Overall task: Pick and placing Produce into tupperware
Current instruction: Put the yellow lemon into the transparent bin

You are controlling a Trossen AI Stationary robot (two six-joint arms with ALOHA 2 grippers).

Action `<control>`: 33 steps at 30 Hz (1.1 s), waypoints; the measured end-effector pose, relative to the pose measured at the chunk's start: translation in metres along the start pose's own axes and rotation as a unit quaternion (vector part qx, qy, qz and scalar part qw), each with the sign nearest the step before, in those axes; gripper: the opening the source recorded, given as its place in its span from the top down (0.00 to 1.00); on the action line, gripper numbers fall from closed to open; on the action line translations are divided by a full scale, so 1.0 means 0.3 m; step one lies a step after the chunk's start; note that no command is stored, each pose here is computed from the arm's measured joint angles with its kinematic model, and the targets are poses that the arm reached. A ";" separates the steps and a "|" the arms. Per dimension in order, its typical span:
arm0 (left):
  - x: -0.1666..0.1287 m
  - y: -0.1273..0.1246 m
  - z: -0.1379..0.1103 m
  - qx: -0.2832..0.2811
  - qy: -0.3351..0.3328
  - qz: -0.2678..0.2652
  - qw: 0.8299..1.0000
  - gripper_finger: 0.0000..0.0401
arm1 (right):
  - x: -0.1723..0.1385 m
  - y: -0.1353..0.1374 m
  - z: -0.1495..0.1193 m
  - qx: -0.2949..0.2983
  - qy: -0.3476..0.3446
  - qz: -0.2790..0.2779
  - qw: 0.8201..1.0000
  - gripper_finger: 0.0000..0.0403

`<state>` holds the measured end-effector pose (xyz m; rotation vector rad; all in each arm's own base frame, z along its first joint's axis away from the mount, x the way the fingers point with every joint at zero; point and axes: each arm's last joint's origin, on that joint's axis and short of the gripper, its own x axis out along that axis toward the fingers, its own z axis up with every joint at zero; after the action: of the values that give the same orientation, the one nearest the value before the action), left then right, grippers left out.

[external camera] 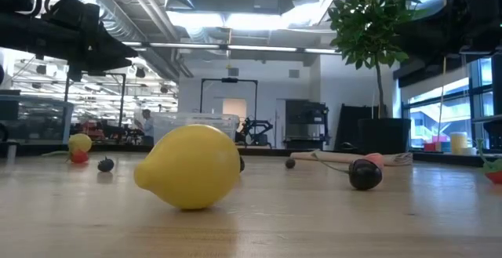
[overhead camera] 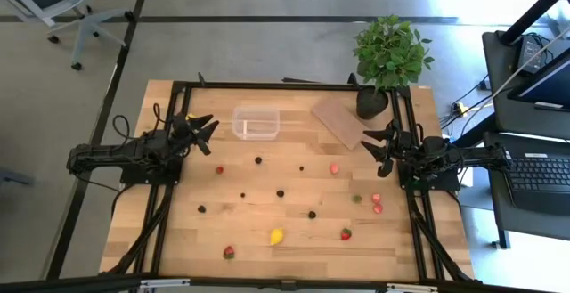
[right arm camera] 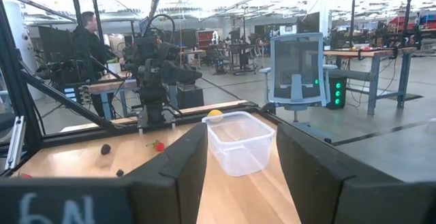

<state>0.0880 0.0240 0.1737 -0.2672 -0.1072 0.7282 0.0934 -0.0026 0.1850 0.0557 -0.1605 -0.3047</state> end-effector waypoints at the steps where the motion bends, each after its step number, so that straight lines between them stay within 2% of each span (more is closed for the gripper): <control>1: 0.000 0.000 0.000 0.000 0.000 0.000 1.000 0.59 | 0.000 0.000 0.002 -0.003 -0.003 0.000 1.000 0.56; 24: 0.000 0.000 0.000 0.000 0.000 0.000 1.000 0.60 | 0.000 0.000 0.007 -0.005 -0.010 0.000 1.000 0.56; 29: 0.000 0.000 0.000 0.000 0.000 0.000 1.000 0.57 | 0.000 0.000 0.007 -0.005 -0.010 0.000 1.000 0.56; 33: 0.000 -0.001 0.003 -0.004 -0.005 -0.002 1.000 0.50 | 0.000 0.000 0.007 -0.006 -0.010 0.000 1.000 0.56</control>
<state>0.0881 0.0240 0.1747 -0.2713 -0.1203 0.7263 0.0930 -0.0026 0.1870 0.0411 -0.1782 -0.3054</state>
